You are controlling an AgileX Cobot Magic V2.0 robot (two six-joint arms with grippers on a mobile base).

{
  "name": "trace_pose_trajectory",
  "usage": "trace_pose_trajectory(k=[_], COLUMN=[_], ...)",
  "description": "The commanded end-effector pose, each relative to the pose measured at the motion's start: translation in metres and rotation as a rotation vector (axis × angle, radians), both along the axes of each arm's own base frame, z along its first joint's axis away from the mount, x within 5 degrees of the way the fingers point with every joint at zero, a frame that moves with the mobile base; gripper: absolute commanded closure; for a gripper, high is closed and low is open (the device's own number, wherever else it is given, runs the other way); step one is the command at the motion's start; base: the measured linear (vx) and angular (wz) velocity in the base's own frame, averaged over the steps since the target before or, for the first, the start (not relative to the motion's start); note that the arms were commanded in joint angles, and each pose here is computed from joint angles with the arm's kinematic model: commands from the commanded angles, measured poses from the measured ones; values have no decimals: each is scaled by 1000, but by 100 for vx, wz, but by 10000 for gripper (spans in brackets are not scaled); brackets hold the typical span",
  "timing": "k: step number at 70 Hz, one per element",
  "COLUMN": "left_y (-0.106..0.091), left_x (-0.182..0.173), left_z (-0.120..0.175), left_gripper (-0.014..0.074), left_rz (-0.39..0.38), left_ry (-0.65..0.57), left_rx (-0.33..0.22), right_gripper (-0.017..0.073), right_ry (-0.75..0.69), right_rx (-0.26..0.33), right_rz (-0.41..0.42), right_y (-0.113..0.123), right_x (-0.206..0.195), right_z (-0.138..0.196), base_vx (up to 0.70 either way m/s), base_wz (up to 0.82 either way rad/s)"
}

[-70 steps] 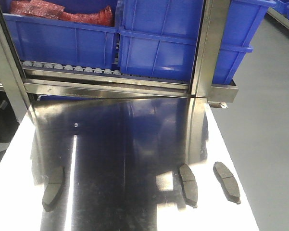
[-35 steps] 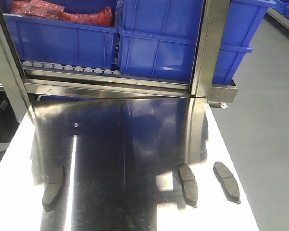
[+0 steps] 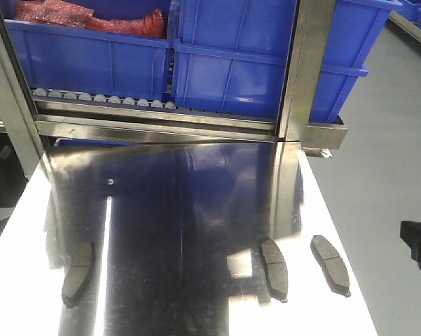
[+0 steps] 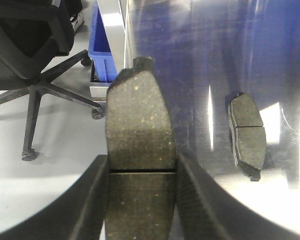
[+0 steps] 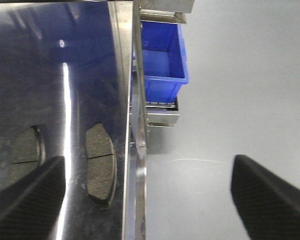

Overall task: Move and align brake pads A on conveyor
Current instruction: 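Grasp the brake pad nearest the right arm with the right gripper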

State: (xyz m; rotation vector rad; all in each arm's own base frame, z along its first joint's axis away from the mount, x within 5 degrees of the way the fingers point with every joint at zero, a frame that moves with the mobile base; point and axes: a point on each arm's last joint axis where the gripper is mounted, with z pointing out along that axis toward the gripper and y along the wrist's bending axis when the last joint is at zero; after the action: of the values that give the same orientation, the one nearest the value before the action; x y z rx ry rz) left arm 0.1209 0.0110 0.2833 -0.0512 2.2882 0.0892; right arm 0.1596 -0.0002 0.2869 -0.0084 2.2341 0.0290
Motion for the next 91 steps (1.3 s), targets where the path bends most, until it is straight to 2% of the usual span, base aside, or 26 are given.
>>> trace_pose_trajectory(k=[1,8,25,32,43,52,73,91], left_y=[0,0,0,0,0,0,0,0], left_x=[5,5,5,5,5,5,5,5], left_z=[15,15,15,15,15,15,15,15], left_gripper=[473,473,473,473,473,473,473,473], left_rz=[-6,-6,-6,-6,-6,-6,-6,-6], left_ry=[-107,-107,-107,-107,-107,-107,-107,-107], left_rx=[4,4,4,4,4,4,4,4], right_gripper=[-165,-157,-107,-94,-89,-83,-59,-29], right_ry=[-78,7,171,228,322,420,590,656], right_rx=[-5,-14,9,-2,-53,-29,-23,-22], right_rz=[8,45,114,171,262,247,245,243], right_y=[0,1,6,19,42,47,51,51], right_x=[10,22,74,96,123,140,163,168], right_z=[15,13,12,3,-14,-32,-85,-108], base_vx=[0,0,0,0,0,0,0,0], base_wz=[0,0,0,0,0,0,0,0])
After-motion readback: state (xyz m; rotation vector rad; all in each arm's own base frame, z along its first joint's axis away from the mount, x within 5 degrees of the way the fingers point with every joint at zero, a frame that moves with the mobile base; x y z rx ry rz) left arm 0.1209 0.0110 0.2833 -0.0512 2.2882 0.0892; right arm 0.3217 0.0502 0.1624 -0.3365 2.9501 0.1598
